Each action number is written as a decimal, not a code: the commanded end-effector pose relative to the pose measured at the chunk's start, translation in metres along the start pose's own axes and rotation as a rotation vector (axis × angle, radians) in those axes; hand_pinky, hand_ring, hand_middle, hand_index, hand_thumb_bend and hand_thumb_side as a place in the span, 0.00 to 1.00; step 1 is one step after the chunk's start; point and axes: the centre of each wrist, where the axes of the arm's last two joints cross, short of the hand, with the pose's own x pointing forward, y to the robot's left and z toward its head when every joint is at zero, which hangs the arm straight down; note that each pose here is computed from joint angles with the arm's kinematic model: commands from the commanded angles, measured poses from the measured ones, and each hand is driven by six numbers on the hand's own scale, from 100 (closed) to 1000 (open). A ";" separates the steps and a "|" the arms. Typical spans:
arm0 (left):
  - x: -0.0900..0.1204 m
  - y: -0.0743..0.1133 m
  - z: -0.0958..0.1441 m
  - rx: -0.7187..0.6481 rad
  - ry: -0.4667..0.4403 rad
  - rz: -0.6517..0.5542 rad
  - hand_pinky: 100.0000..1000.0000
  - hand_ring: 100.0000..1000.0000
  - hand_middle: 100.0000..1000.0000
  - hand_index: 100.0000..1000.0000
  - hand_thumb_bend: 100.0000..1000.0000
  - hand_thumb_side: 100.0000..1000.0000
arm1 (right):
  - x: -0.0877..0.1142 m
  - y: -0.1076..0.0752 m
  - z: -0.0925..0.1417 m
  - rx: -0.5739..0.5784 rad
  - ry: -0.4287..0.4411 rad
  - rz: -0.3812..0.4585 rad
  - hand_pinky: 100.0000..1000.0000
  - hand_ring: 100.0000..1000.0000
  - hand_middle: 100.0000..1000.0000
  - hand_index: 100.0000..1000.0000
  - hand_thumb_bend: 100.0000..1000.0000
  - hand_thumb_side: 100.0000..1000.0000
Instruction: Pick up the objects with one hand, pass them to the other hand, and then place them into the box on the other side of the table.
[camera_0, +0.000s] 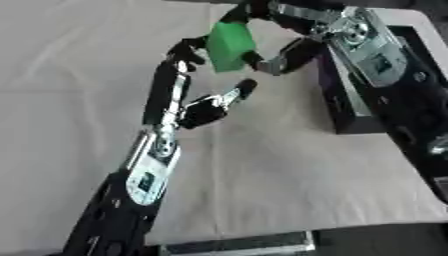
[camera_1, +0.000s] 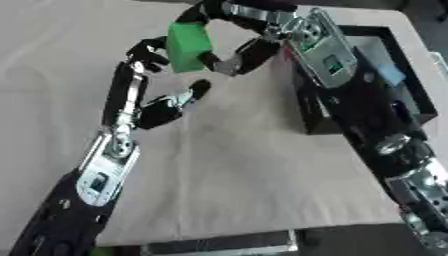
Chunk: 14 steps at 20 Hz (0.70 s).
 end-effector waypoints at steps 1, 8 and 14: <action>0.006 0.002 -0.005 0.053 0.023 0.011 0.59 0.60 0.70 0.84 0.67 0.75 | 0.007 -0.017 0.006 -0.030 -0.002 0.027 0.98 0.73 0.41 0.45 0.00 0.00; 0.000 0.004 -0.002 0.073 0.060 0.023 0.59 0.59 0.69 0.83 0.62 0.73 | 0.007 -0.030 0.023 -0.097 0.036 0.017 0.98 0.73 0.41 0.45 0.00 0.00; -0.014 0.012 0.002 0.089 0.085 -0.004 0.58 0.59 0.69 0.82 0.60 0.71 | 0.000 -0.043 0.062 -0.206 0.136 0.028 0.97 0.73 0.40 0.45 0.00 0.00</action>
